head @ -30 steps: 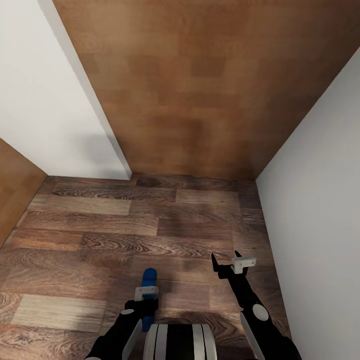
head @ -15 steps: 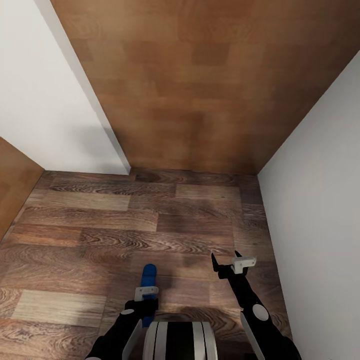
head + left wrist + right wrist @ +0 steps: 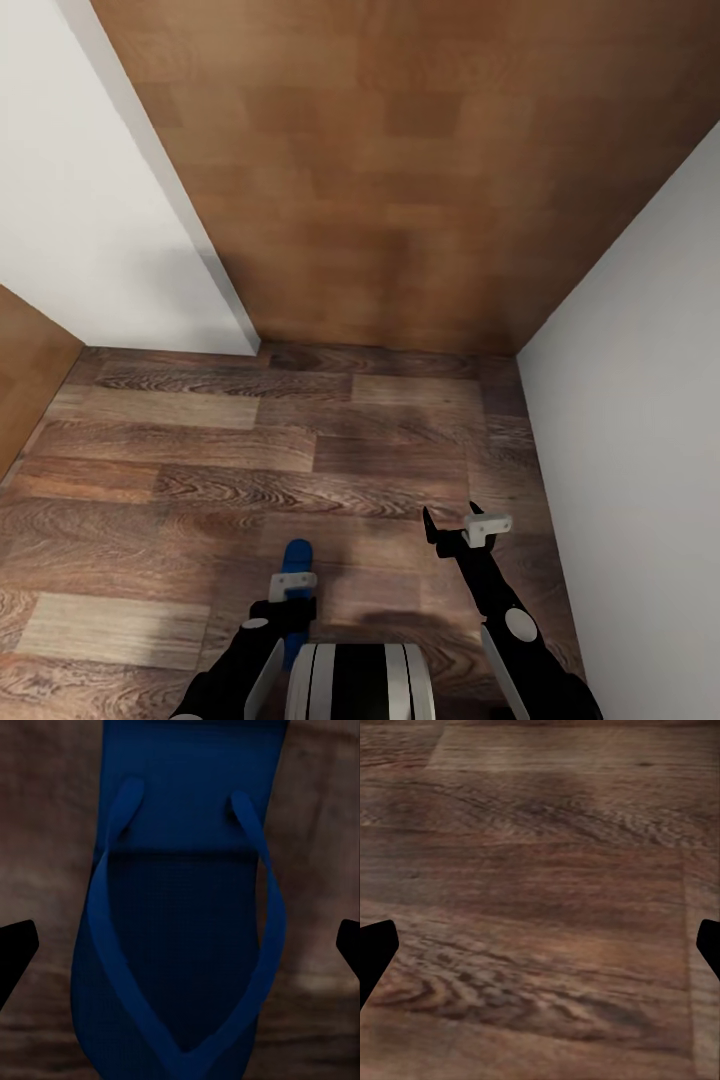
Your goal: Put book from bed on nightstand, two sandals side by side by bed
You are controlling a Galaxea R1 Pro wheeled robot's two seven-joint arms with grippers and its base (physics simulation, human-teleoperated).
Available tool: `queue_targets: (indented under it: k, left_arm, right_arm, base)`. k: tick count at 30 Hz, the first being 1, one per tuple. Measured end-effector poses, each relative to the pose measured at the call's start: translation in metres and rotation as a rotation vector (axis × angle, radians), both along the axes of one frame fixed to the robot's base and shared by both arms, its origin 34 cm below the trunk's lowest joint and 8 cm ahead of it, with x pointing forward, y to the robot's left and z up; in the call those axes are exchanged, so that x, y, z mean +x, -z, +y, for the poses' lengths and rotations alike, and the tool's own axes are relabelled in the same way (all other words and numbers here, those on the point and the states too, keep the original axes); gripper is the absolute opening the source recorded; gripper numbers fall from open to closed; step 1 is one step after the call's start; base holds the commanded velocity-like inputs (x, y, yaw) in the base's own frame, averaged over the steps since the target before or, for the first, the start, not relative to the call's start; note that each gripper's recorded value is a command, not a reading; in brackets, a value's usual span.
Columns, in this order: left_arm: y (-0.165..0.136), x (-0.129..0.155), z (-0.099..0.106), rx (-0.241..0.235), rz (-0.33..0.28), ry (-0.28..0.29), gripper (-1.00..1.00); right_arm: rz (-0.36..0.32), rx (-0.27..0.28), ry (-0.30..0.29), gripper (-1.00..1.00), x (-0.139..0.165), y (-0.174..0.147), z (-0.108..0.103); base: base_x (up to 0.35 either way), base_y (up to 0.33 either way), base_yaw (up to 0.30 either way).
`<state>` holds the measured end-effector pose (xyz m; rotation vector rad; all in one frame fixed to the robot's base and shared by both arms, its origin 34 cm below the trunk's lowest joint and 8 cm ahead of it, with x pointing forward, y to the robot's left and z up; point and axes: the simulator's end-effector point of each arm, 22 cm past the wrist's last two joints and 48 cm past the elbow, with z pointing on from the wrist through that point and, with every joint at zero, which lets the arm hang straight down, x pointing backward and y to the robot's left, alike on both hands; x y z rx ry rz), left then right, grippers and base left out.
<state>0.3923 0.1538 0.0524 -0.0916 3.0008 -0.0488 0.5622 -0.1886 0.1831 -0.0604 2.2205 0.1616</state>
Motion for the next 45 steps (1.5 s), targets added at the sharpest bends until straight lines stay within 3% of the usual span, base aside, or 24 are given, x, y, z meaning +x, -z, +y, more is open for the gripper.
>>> queue_targets:
  k: [8,27,45]
  left_arm:
    - [0.000,0.000,0.000,0.000,0.000,0.000,1.00]
    - [0.000,0.000,0.000,0.000,-0.001,0.000,1.00]
    - [0.023,-0.033,0.000,0.000,0.074,0.000,1.00]
  right_arm:
    - [0.000,0.000,0.000,1.00,0.000,0.000,0.000]
    - [0.000,0.000,0.000,1.00,0.000,0.000,0.000]
    - [0.074,0.000,0.000,1.00,-0.024,0.036,0.000]
  base:
    - [0.204,0.000,0.000]
    - [0.010,0.000,0.000]
    - [0.000,0.000,0.000]
